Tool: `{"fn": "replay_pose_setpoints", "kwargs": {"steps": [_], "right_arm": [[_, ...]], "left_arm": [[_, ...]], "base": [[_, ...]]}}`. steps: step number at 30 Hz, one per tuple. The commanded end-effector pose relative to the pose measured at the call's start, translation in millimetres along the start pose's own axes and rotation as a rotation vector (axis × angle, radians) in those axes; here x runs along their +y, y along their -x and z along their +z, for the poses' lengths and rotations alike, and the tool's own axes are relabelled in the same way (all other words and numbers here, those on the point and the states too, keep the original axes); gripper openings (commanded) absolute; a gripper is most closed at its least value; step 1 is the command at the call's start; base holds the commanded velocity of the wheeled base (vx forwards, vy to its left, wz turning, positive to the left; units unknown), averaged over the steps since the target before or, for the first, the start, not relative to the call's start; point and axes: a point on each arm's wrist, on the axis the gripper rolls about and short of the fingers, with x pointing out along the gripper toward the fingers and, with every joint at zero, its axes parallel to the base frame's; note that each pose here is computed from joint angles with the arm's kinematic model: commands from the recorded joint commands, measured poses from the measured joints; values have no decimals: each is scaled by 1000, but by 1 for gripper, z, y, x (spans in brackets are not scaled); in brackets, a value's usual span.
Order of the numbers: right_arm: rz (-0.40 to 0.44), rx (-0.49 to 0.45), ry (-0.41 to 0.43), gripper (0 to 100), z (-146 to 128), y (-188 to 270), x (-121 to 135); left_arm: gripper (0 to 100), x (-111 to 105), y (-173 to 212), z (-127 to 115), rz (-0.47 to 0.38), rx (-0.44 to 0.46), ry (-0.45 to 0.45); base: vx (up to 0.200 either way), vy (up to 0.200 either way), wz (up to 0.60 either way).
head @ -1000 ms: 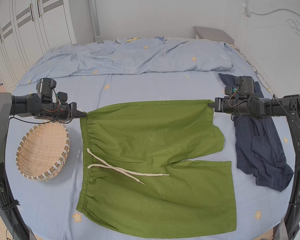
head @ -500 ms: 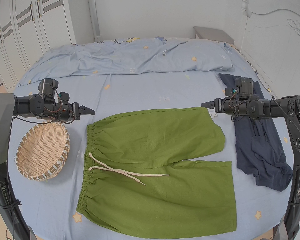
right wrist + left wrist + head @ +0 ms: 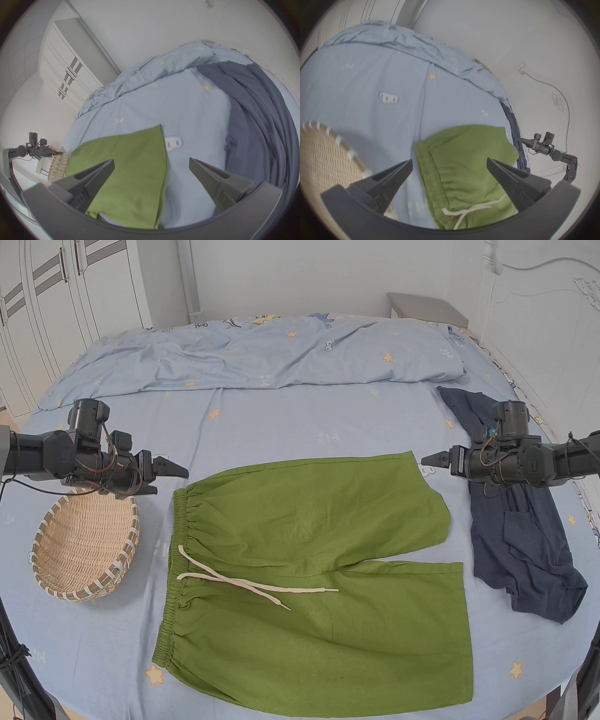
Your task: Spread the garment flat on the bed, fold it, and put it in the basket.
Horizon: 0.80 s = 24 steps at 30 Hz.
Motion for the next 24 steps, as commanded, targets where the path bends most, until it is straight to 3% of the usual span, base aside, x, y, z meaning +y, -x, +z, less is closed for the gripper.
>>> {"fn": "replay_pose_setpoints", "kwargs": {"steps": [1,5,6,7,11,15,20,24], "right_arm": [[16,32,-46,100,-30,88,16],[58,57,-67,100,-61,112,16],[58,57,-67,100,-61,112,16],[59,52,-68,100,-74,120,16],[59,63,-74,100,-100,138,20],[56,119,-92,100,-124,147,22],[57,139,-98,100,-136,155,25],[88,151,-75,100,-144,162,36]], "left_arm": [[100,-14,42,-62,-16,119,107],[100,-14,73,-116,-93,206,203],[100,-14,73,-116,-93,206,203],[100,-14,87,-138,-131,231,242],[100,-17,106,-176,-183,273,310],[100,-22,116,-200,-197,283,293],[100,-24,117,-222,-205,330,283],[100,-19,114,-254,-213,375,213]], "base": [[0,0,0],[0,0,0],[0,0,0],[0,0,0],[0,0,0],[0,0,0],[0,0,0],[0,0,0]]}}
